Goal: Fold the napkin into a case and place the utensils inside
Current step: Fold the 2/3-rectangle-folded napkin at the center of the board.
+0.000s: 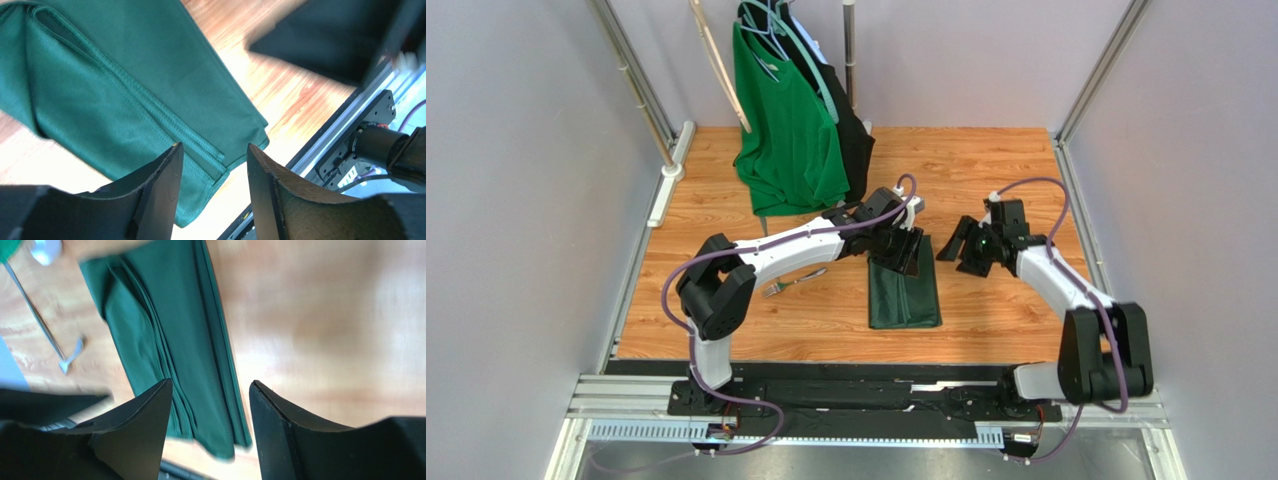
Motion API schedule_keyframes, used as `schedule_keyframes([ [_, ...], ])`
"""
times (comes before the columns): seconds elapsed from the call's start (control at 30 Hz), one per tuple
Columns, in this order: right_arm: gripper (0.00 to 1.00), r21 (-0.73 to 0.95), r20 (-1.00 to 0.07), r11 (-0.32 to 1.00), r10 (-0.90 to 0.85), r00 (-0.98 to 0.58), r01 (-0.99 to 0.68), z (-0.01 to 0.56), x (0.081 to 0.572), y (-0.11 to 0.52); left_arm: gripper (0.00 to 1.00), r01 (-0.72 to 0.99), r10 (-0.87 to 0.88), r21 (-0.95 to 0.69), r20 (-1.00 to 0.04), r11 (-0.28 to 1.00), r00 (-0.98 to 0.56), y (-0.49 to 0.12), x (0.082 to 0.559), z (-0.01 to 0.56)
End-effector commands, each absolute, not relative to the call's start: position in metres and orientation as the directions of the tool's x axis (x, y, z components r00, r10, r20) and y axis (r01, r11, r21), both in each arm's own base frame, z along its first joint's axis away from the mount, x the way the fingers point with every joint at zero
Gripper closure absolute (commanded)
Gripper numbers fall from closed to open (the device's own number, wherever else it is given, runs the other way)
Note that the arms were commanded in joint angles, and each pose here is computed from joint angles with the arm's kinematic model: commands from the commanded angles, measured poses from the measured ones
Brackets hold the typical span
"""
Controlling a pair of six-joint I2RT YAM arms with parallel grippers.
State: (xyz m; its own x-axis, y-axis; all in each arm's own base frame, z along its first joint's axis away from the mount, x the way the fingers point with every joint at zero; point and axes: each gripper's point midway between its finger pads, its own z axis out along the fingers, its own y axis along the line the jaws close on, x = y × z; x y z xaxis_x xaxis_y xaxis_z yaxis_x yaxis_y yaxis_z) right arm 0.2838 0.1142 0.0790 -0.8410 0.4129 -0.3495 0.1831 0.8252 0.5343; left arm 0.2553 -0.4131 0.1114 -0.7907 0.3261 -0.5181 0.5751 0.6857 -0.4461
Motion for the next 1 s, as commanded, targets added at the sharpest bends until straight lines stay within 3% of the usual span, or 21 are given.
schedule_keyframes([
  [0.0,0.41,0.504,-0.424,0.857,0.349,-0.836,0.102,0.081,0.339,0.118,0.43,0.605,0.264,-0.439,-0.620,0.664,-0.739,-0.408,0.260,0.148],
  [0.2,0.46,0.413,-0.448,0.909,0.263,-0.854,0.063,0.069,0.365,0.125,0.44,0.597,0.243,-0.428,-0.636,0.678,-0.732,-0.397,0.257,0.155],
  [0.67,0.47,0.073,-0.407,0.997,0.049,-0.912,0.021,0.023,0.356,0.136,0.44,0.593,0.215,-0.483,-0.630,0.645,-0.746,-0.401,0.248,0.159],
  [0.97,0.66,0.028,-0.319,0.999,0.029,-0.947,0.021,-0.013,0.336,0.144,0.44,0.587,0.210,-0.484,-0.628,0.649,-0.749,-0.391,0.241,0.155],
])
